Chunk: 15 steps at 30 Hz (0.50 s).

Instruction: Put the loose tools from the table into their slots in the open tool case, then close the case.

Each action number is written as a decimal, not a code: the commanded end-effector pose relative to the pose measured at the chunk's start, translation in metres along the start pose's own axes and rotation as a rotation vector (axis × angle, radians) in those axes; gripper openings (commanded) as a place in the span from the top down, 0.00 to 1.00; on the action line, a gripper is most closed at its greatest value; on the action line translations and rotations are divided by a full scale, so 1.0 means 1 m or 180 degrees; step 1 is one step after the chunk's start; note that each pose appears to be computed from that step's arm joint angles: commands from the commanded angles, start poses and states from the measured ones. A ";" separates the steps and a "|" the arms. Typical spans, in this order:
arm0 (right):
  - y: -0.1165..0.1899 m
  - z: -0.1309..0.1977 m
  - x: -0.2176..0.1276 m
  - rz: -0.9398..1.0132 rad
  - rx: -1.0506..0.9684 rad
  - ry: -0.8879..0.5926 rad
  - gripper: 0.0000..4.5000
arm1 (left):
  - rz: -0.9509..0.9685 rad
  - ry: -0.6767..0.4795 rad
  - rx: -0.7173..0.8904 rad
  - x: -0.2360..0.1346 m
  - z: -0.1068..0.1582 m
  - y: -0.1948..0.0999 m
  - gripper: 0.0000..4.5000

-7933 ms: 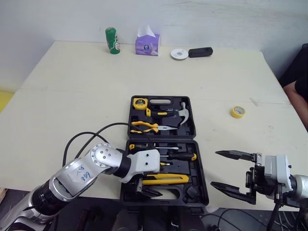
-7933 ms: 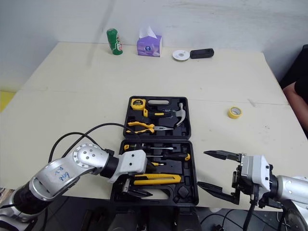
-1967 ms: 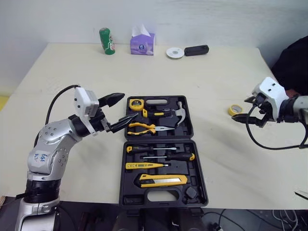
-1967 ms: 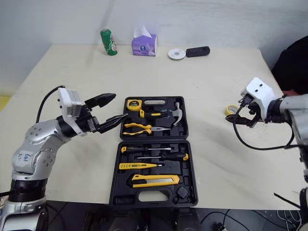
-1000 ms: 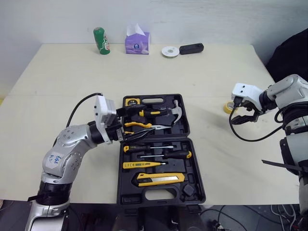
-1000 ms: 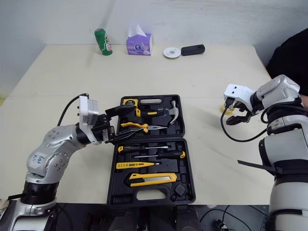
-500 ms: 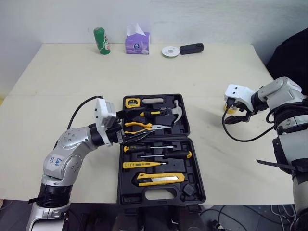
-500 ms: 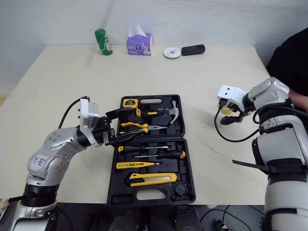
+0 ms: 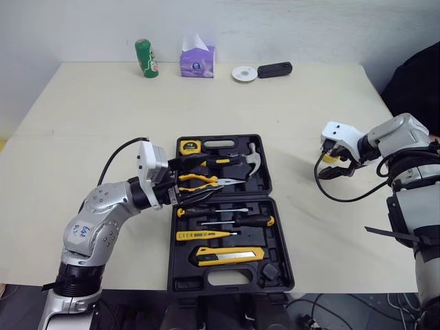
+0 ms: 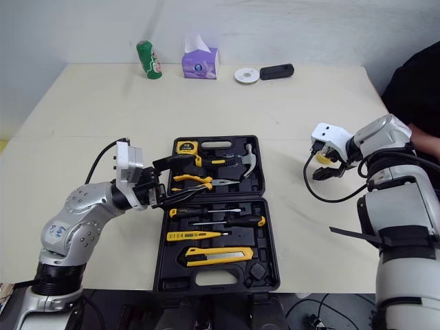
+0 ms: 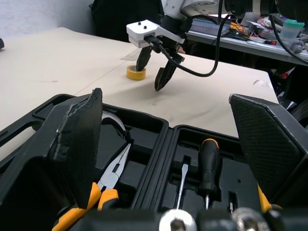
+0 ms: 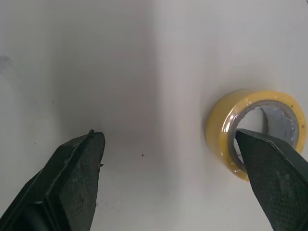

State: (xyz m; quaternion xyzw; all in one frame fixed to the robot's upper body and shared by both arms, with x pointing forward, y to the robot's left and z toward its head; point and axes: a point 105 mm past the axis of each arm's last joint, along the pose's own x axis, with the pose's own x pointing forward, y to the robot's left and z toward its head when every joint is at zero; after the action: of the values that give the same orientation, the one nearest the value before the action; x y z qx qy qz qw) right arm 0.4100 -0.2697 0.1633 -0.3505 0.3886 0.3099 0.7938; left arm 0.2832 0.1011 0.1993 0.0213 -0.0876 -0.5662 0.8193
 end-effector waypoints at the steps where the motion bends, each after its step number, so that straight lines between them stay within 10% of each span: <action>1: -0.003 0.001 -0.003 -0.0035 0.0054 -0.0046 0.12 | -0.0036 -0.0059 0.0140 0.001 0.011 -0.006 0.00; 9: -0.007 -0.004 -0.005 -0.0158 0.0021 -0.0075 0.96 | -0.0071 -0.0081 0.0091 0.002 0.011 -0.010 0.00; 15: -0.009 -0.004 -0.014 -0.0104 -0.0122 -0.0110 0.98 | -0.0504 0.0089 0.0054 0.002 0.005 -0.026 0.00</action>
State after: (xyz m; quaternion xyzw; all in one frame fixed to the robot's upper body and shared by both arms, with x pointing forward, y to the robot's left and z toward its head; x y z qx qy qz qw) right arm 0.4088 -0.2756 0.1632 -0.3557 0.3756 0.3110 0.7973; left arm 0.2706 0.0937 0.1952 0.0329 -0.0685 -0.6030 0.7941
